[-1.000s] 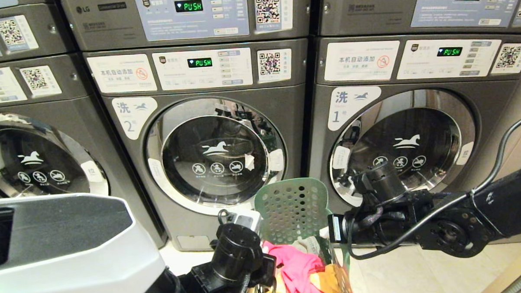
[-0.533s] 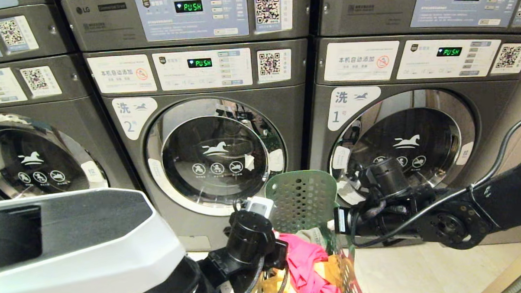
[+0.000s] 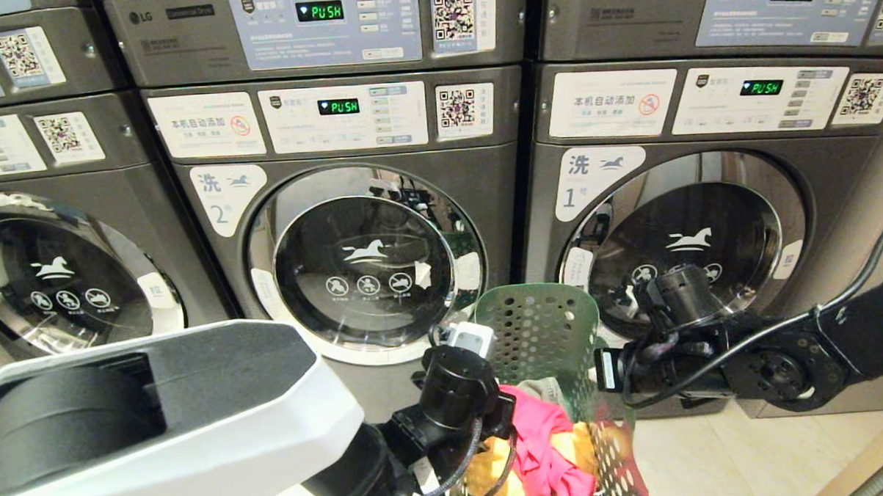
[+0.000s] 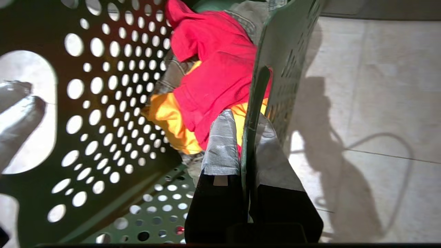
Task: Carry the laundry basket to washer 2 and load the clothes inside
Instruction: Pick up the clothes basket and put it beside the washing machine
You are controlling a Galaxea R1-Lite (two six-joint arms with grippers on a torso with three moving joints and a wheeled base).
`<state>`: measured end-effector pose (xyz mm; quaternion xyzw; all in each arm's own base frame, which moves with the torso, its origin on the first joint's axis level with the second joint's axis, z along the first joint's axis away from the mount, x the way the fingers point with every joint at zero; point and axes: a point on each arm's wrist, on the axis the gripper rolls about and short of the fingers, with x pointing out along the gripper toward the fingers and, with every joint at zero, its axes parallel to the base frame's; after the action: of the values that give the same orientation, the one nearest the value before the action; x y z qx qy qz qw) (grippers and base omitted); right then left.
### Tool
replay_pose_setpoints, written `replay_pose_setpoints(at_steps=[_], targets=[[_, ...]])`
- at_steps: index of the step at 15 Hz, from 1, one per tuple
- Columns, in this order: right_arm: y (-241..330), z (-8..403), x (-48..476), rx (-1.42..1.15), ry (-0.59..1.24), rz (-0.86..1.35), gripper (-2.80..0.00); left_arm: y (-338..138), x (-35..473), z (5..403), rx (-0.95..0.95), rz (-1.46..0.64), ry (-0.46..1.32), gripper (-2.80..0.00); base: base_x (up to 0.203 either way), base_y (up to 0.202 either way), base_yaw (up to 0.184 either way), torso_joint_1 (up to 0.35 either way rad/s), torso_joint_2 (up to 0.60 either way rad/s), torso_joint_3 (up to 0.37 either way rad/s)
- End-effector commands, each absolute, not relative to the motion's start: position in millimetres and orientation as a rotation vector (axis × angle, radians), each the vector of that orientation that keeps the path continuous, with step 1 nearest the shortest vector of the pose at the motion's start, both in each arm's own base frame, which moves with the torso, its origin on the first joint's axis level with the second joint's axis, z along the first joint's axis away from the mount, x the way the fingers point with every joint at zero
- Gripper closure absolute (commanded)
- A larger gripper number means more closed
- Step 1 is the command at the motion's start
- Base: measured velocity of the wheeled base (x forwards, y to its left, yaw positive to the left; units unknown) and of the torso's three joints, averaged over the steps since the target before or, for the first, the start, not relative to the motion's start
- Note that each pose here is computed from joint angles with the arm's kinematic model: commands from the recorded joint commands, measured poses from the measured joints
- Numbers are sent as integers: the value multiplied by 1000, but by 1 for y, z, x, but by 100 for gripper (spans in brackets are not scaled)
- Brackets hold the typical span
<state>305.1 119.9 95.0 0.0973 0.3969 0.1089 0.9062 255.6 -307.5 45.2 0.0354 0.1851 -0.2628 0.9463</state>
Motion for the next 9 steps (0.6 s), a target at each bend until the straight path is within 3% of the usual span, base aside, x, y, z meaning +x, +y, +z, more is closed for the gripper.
replay_pose_setpoints(at_steps=[1, 9], targets=[[114, 88, 306, 179, 836, 197, 0, -322, 255, 38, 70, -556, 369, 0, 0, 0, 0, 0, 0, 0], [65, 81, 332, 95, 810, 67, 0, -377, 273, 41, 70, -610, 364, 0, 0, 0, 0, 0, 1, -6]])
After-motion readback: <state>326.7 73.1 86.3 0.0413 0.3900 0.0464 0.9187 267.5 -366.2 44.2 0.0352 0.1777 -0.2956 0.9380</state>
